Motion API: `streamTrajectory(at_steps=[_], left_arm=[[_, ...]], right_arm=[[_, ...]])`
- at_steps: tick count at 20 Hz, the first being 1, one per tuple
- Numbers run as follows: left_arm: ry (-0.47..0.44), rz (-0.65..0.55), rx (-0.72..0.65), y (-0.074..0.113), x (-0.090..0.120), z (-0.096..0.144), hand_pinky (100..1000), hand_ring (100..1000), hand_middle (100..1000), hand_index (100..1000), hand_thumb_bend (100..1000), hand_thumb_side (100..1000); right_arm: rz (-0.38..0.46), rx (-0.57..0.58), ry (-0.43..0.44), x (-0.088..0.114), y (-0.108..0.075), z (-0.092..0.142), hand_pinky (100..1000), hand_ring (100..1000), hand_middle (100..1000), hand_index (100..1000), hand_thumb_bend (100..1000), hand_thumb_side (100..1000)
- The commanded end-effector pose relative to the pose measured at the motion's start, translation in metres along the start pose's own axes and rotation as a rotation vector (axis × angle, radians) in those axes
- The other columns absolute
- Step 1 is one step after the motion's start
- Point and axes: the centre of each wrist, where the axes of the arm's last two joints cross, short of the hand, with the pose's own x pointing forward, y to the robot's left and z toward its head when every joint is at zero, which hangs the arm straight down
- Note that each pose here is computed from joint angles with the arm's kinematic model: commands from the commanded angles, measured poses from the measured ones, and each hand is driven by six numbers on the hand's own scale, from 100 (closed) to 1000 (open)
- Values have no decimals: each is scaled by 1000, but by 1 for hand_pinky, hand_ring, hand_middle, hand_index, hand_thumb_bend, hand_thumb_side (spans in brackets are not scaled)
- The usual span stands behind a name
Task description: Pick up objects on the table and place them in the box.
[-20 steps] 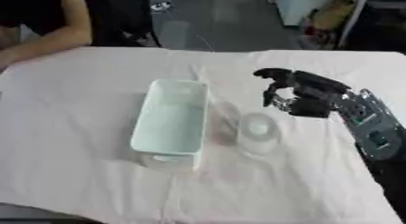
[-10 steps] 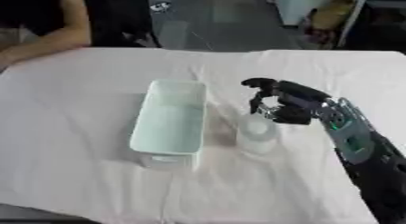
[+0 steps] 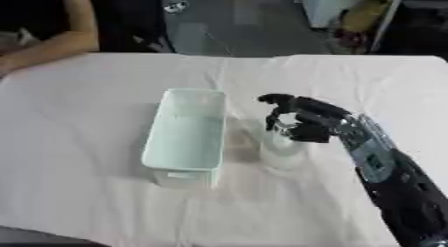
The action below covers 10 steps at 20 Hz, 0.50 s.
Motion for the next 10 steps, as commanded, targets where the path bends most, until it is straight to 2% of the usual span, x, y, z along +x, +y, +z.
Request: streamTrajectory(at_steps=[1, 10], left_arm=[[-34, 2, 1, 1, 5, -7, 525, 594, 670, 773, 100, 777], [-31, -1, -1, 2, 5, -6, 524, 593, 670, 772, 100, 778]], right_arm=[[9, -18, 20, -5, -5, 5, 1000, 1000, 1000, 628, 100, 1000], [-44, -40, 124, -34, 15, 21, 1000, 1000, 1000, 623, 100, 1000]])
